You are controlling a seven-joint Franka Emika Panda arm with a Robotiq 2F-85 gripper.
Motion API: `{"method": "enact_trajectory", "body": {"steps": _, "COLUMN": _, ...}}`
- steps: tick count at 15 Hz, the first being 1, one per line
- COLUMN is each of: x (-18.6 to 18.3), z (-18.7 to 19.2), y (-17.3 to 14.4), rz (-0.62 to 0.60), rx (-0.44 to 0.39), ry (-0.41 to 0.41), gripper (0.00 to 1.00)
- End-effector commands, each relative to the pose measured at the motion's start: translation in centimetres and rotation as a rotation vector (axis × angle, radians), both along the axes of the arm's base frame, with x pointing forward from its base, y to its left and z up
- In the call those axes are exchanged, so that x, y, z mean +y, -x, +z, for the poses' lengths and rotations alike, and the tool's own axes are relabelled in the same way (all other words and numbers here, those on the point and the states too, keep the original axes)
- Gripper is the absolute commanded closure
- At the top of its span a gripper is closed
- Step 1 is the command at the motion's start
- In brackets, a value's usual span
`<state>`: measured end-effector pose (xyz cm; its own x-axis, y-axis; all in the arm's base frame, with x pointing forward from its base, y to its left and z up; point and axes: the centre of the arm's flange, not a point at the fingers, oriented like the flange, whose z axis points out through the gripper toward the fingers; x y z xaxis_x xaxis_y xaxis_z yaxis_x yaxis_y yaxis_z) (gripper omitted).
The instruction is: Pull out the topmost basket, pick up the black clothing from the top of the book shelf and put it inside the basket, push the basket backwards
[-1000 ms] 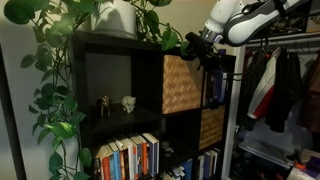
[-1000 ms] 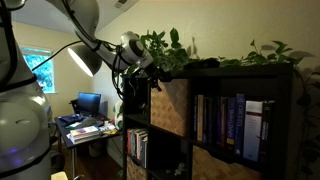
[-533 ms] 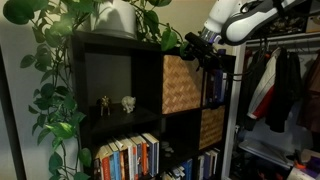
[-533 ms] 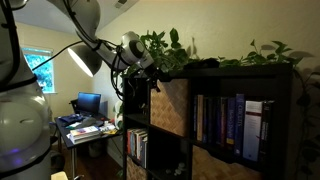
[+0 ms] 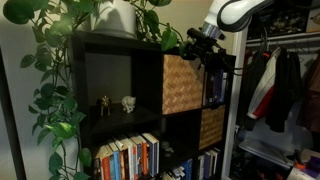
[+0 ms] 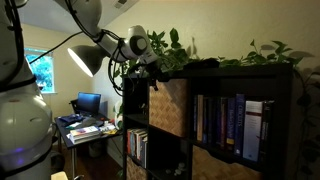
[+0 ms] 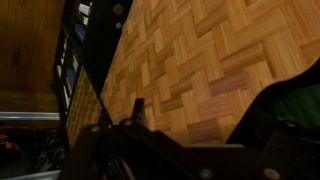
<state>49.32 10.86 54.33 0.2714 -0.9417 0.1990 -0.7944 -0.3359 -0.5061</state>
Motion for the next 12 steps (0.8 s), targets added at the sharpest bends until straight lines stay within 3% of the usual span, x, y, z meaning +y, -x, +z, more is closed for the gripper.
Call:
{"method": "enact_trajectory", "body": {"steps": 1, "x": 0.5, "z": -0.2, "y": 0.5, "rz": 0.036, "rx": 0.101, "ry": 0.038, "gripper": 0.00}}
{"method": "enact_trajectory", "body": {"steps": 7, "x": -0.4, "z": 0.0, "y": 1.9, "rz": 0.037, "rx": 0.157, "ry": 0.103, "gripper": 0.00}}
{"method": "enact_trajectory", "body": {"steps": 8, "x": -0.6, "z": 0.2, "y": 2.1, "rz": 0.029, "rx": 0.159, "ry": 0.111, "gripper": 0.25}}
{"method": "enact_trajectory", "body": {"steps": 12, "x": -0.8, "z": 1.1, "y": 2.9, "rz": 0.022, "rx": 0.148, "ry": 0.140, "gripper": 0.44}}
